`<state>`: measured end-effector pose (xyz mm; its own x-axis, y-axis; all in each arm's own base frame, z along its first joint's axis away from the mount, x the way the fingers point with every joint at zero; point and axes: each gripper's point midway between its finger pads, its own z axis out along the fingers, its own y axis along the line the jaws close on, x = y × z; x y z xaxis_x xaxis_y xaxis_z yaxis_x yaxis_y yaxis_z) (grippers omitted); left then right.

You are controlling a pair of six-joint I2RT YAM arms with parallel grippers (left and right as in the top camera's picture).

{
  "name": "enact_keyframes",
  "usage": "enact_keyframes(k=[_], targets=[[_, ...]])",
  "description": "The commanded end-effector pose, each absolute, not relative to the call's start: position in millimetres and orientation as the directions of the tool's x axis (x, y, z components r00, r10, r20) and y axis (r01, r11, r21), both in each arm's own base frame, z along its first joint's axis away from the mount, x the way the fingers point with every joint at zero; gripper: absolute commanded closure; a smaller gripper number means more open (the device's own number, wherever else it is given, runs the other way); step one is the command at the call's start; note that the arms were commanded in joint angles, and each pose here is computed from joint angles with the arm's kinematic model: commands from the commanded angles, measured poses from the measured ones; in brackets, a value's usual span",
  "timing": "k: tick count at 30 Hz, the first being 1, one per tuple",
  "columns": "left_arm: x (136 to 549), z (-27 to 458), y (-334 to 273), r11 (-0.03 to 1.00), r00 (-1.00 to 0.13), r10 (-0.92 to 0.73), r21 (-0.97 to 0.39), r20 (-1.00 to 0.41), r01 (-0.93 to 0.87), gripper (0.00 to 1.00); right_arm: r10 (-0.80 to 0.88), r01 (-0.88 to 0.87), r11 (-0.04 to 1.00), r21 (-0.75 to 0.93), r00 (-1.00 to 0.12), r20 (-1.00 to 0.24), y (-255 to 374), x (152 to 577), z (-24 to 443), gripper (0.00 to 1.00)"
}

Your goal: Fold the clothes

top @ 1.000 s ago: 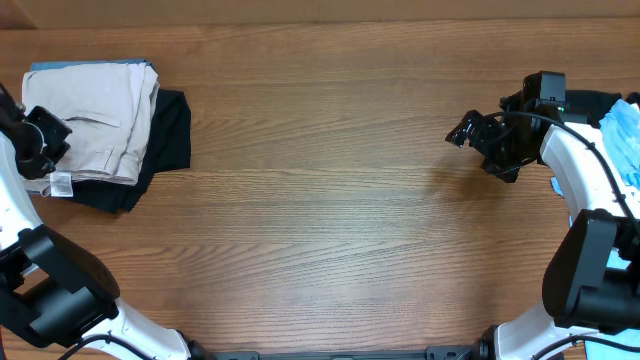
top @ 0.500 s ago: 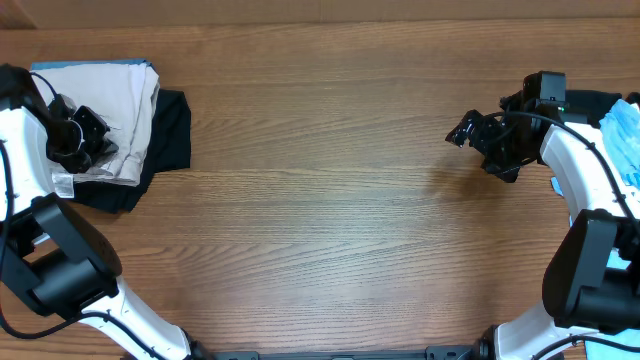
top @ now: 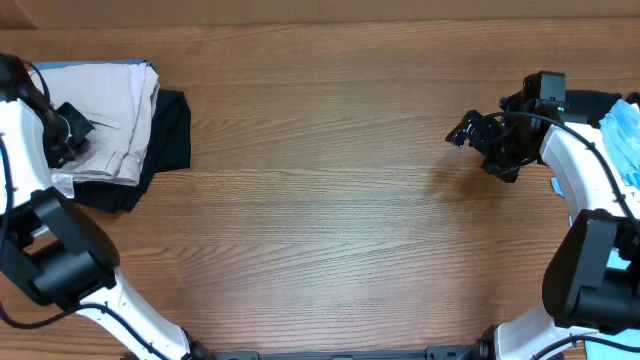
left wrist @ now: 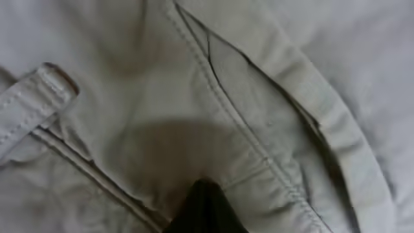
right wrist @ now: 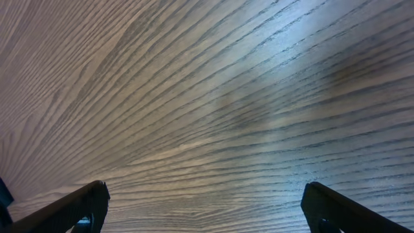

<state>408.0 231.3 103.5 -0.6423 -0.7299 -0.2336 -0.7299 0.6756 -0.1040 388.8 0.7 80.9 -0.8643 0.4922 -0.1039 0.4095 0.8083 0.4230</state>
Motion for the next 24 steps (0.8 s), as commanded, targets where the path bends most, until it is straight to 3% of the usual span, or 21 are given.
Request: enact_keyframes(k=[1, 6, 9, 11, 12, 13, 14, 24], targets=[[423, 141, 228, 0.681, -0.617, -0.728, -0.213, -0.298, -0.701, 0.96, 0.482, 0.392, 0.818, 0.422, -0.867, -0.128, 0, 393, 86, 0.00], [441, 273, 174, 0.732, -0.541, -0.680, -0.421, -0.494, -0.536, 0.94, 0.482, 0.392, 0.817, 0.422, -0.867, -0.128, 0, 393, 86, 0.00], [447, 291, 136, 0.781, -0.573, -0.625, -0.420, -0.531, -0.463, 0.72, 0.482, 0.392, 0.817, 0.422, -0.867, -0.128, 0, 393, 86, 0.00], [455, 285, 119, 0.798, -0.604, -0.602, -0.414, -0.522, -0.438, 0.65, 0.482, 0.392, 0.818, 0.422, -0.867, -0.128, 0, 393, 86, 0.00], [458, 282, 110, 0.805, -0.619, -0.592, -0.413, -0.516, -0.425, 0.46, 0.482, 0.392, 0.818, 0.422, -0.867, -0.128, 0, 393, 86, 0.00], [459, 279, 103, 0.811, -0.634, -0.584, -0.412, -0.508, -0.416, 0.14, 0.482, 0.392, 0.818, 0.422, -0.867, -0.128, 0, 393, 86, 0.00], [455, 274, 95, 0.813, -0.656, -0.579, -0.407, -0.484, -0.417, 0.00, 0.482, 0.392, 0.817, 0.422, -0.867, -0.128, 0, 393, 86, 0.00], [448, 268, 86, 0.815, -0.685, -0.574, -0.398, -0.449, -0.421, 0.00, 0.482, 0.392, 0.818, 0.422, -0.867, -0.128, 0, 393, 86, 0.00]])
